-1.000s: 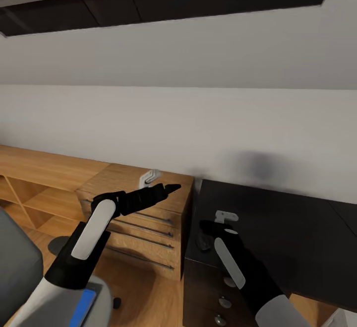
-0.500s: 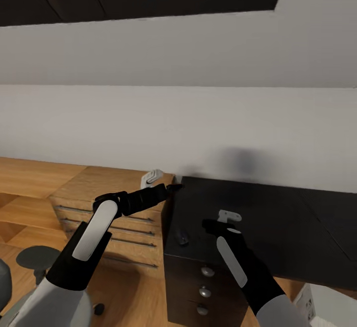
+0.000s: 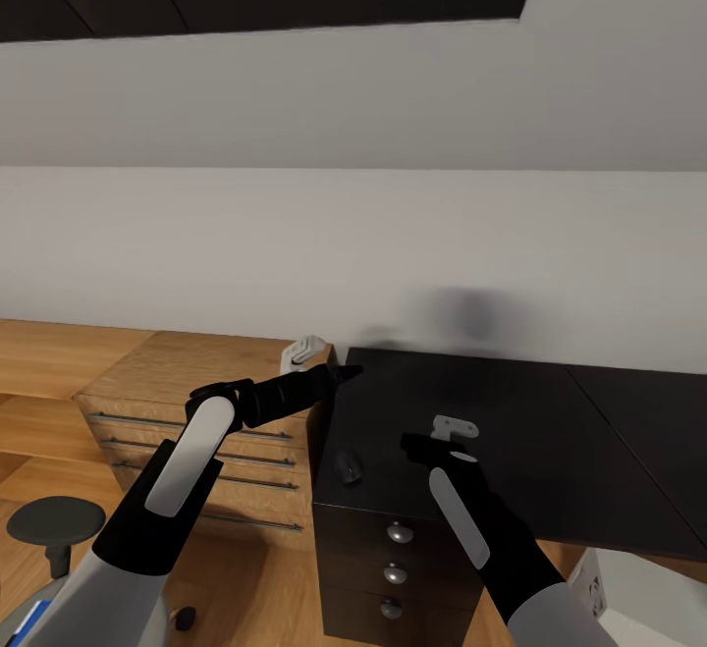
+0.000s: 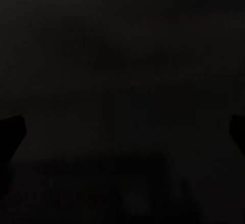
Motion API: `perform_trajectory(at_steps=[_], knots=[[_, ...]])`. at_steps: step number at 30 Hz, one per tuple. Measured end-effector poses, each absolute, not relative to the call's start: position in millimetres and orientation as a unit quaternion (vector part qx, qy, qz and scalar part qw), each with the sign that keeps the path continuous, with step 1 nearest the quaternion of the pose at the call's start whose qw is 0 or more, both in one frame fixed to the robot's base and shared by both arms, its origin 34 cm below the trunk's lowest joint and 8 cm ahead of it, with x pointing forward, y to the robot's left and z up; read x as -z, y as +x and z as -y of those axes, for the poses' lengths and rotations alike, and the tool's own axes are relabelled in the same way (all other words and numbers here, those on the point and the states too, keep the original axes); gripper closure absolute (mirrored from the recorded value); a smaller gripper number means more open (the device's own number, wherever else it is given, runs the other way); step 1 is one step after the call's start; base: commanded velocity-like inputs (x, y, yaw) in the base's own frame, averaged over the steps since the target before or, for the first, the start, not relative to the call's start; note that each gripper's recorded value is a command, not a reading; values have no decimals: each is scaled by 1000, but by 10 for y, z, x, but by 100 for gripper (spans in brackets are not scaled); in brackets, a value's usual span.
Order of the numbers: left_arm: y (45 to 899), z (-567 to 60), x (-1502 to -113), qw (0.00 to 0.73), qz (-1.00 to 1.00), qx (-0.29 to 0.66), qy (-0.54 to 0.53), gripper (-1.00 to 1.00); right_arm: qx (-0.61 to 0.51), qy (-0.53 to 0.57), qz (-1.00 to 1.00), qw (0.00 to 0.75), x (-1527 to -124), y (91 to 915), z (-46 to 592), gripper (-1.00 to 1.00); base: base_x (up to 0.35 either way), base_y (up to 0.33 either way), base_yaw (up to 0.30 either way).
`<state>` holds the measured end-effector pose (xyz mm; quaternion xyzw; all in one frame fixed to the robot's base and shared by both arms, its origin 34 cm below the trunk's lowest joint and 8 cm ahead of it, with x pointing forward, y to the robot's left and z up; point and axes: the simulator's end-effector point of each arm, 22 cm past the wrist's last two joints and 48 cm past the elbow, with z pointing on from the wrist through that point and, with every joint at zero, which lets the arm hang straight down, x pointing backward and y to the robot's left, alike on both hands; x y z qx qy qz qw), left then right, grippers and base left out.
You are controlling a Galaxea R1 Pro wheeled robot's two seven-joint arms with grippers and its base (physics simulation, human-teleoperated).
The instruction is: In the bedroom, organize the workspace by keeping the computer under the desk, ensuring the monitor is on the desk, placing the keyboard on the desk next to the monitor, placing the mouse on the desk next to the keyboard, moving the folder from the swivel chair onto the desk next to the mouse, stacking the notebook on top of the folder with the pen on top of the notebook, and positioning the swivel chair next to the desk.
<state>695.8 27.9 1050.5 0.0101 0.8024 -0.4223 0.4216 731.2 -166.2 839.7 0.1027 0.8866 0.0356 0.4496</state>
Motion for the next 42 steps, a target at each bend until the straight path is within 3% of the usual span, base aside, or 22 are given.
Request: perform_trajectory(at_steps=[9,42], knots=[[6957,-277,-10505,422,-802,423,10,-100,-35,104,-887,449,-8392,7312,1674,-100,0,0,-121],[6916,-207,-10471,418,-805,420,20,-100,-33,139,-884,445,-8371,7337,1909,-100,0,0,-256]])
